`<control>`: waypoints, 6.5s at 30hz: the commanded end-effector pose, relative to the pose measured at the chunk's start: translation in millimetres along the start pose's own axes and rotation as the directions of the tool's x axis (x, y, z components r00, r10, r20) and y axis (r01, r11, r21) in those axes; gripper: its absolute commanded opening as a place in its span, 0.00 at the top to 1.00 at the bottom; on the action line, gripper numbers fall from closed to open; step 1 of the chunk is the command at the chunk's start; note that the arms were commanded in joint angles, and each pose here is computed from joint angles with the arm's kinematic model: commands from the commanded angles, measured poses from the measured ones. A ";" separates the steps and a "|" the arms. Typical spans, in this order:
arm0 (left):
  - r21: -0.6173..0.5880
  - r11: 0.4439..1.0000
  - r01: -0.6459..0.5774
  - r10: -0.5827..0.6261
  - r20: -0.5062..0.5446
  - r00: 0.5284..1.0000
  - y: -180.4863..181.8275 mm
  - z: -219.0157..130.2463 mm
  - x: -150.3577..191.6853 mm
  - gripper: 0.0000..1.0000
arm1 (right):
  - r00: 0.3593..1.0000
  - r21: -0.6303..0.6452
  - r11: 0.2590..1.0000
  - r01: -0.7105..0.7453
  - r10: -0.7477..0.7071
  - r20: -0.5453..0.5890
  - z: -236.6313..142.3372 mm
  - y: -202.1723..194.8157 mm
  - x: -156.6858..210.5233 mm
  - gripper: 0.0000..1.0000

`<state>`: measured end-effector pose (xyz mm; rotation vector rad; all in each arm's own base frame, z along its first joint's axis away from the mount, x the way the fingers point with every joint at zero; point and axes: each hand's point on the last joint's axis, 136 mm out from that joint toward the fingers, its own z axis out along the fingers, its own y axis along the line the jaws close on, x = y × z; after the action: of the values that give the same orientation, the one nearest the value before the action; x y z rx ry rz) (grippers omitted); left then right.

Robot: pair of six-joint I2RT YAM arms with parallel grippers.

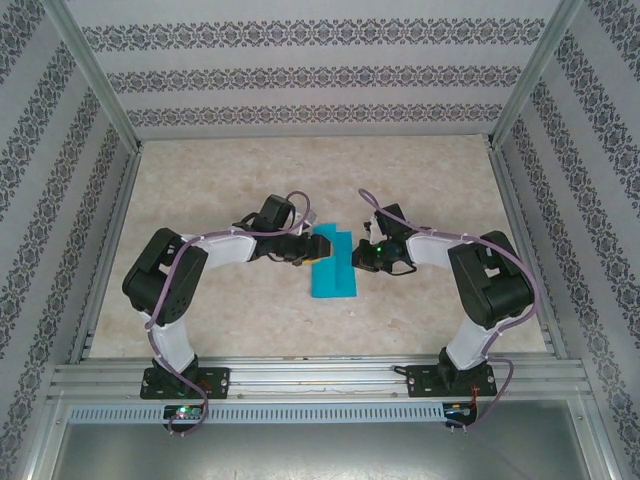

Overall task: Fold a paper plane with a square sheet of paper (fold left side to right side)
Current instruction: First fold in half a square sheet of paper at the center of the table, then hold the square sheet of paper at the center of the table.

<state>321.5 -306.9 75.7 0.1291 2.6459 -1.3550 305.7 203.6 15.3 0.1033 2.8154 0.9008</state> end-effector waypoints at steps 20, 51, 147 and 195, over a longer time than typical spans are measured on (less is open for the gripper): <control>-0.062 0.998 -0.015 0.014 -0.020 1.000 8.8 11.9 -1.2 0.94 | 0.989 -0.330 0.941 0.076 -0.030 0.142 -49.8 60.2 -19.4 0.36; -0.236 0.971 -0.040 0.061 0.084 0.995 11.9 -27.5 -7.1 0.51 | 0.997 -0.170 0.985 0.022 -0.009 0.078 -10.6 37.6 -14.8 1.00; -0.444 0.891 0.092 -0.152 -0.102 0.983 84.3 49.3 31.5 0.62 | 0.985 -0.012 0.999 -0.041 0.043 0.169 -51.8 -8.7 -13.2 0.14; -0.516 0.856 0.034 -0.129 -0.150 0.980 97.0 48.9 38.5 0.62 | 0.983 0.016 0.999 -0.032 0.028 0.179 -57.0 -10.8 -11.4 0.14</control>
<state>336.3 -303.4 20.4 0.0217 2.9421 -0.8404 310.1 160.6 55.6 0.2321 2.6541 0.8517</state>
